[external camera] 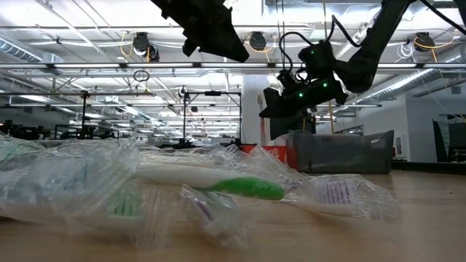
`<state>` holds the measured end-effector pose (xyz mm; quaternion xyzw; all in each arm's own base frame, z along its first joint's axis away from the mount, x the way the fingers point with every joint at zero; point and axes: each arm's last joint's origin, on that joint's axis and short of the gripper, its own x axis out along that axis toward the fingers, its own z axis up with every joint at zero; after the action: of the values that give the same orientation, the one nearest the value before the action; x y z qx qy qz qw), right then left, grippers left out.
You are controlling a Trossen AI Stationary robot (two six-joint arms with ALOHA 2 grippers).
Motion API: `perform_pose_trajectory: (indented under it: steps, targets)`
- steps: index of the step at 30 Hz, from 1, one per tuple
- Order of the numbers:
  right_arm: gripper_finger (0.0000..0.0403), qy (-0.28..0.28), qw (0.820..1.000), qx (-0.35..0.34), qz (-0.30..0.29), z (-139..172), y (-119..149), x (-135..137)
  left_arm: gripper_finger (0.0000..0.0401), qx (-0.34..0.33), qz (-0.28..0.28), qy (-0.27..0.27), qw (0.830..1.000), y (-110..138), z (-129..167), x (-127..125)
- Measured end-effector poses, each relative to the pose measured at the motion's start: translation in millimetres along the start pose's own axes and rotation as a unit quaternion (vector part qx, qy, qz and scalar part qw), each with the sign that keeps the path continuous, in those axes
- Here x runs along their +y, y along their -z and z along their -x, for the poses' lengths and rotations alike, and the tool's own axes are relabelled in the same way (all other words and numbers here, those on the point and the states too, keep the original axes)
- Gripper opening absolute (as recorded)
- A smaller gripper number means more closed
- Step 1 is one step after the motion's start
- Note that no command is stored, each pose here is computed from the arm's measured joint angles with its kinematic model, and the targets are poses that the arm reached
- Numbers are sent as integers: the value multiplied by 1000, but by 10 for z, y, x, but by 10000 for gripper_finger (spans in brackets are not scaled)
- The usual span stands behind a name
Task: Pick & Place Toothbrushes
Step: Put the orange toothbrush into the orange bin
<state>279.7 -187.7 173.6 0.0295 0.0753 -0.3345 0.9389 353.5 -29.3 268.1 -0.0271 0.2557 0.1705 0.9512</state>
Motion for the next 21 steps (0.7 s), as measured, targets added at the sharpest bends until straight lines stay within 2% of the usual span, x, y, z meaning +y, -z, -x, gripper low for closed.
perform_pose_trajectory:
  steps: [7,21]
  targets:
    - [3,0,1000,15,5,-36,-67,8,45,0,1,-3,1000,-2,-7,15]
    - [3,-24,991,129,16,-136,-322,38,44,4,0,-8,1000,4,-14,32]
